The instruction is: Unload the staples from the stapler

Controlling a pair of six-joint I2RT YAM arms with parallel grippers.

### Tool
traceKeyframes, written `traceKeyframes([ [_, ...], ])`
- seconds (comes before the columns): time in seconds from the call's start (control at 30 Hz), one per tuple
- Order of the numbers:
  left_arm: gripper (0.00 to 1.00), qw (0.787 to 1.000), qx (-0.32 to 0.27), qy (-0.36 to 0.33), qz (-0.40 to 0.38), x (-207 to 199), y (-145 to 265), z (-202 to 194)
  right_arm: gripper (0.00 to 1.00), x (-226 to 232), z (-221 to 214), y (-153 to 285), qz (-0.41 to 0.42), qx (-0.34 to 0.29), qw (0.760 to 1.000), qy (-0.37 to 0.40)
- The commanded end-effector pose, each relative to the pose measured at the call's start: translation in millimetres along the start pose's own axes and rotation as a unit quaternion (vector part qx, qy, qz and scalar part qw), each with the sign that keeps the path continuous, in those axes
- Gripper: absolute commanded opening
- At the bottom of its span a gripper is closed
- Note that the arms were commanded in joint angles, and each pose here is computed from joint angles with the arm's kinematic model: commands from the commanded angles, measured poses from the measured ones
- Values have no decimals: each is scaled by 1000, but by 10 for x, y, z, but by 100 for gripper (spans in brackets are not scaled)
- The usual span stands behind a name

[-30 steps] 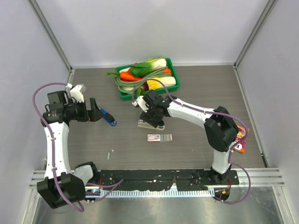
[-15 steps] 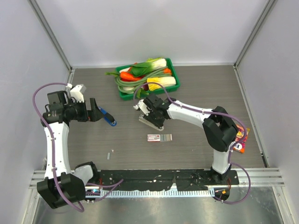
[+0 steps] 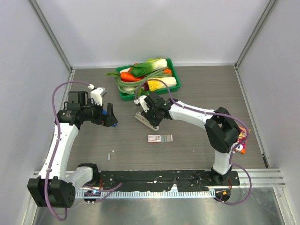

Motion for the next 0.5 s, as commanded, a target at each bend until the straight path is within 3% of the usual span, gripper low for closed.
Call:
traceKeyframes([
  [0.0,96,1000,-22,-13,-5,-82,-61,128,1,2,763,664,8,-225,971,-84],
  [0.1,98,999,-27,-4,-23,-111,-90,154,1,75,901,882,36,-320,937,-134],
  [0.13,98,999,-26,-3,-28,-127,-99,152,1,116,947,910,55,-361,916,-164],
  [0.33,100,996,-21,1,-83,-244,-130,126,1,394,1085,1188,122,-477,840,-229],
  [0.47,100,991,-34,9,-129,-349,-141,71,1,584,1198,1179,130,-489,831,-231],
])
Point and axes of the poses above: each gripper's point midway between its finger pads, its own y axis back along the fingers, its own x axis along the line the jaws close on, z = x × y, the point moved 6 cm from there along y, back along the fingers, and after that the axes turned 1 degree about y, right-handed, at the moved point
